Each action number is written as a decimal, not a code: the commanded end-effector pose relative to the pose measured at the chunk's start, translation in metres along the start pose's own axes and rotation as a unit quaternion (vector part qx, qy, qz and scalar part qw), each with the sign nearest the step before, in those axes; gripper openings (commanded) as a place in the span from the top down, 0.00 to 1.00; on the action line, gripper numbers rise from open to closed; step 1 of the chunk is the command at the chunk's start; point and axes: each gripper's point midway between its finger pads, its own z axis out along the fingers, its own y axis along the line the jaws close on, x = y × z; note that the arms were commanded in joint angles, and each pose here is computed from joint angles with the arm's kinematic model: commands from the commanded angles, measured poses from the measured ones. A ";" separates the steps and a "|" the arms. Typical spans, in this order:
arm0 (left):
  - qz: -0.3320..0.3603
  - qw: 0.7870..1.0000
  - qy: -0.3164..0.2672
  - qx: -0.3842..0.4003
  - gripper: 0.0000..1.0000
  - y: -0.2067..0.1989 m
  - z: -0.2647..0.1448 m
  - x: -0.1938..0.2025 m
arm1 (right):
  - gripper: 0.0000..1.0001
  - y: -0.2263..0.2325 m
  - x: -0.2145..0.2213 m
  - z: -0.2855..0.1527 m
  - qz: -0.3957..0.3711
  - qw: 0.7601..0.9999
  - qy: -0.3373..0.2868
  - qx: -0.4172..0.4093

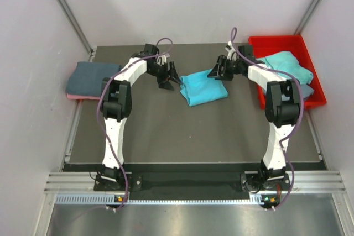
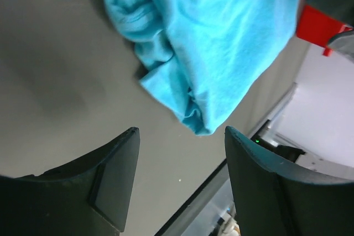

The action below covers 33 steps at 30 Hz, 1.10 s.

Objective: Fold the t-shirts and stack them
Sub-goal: Neatly place the folded tshirt to the corner

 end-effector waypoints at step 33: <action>0.003 1.000 0.026 -0.017 0.56 0.018 0.109 0.005 | 0.41 -0.025 0.032 0.025 -0.014 0.999 0.031 0.021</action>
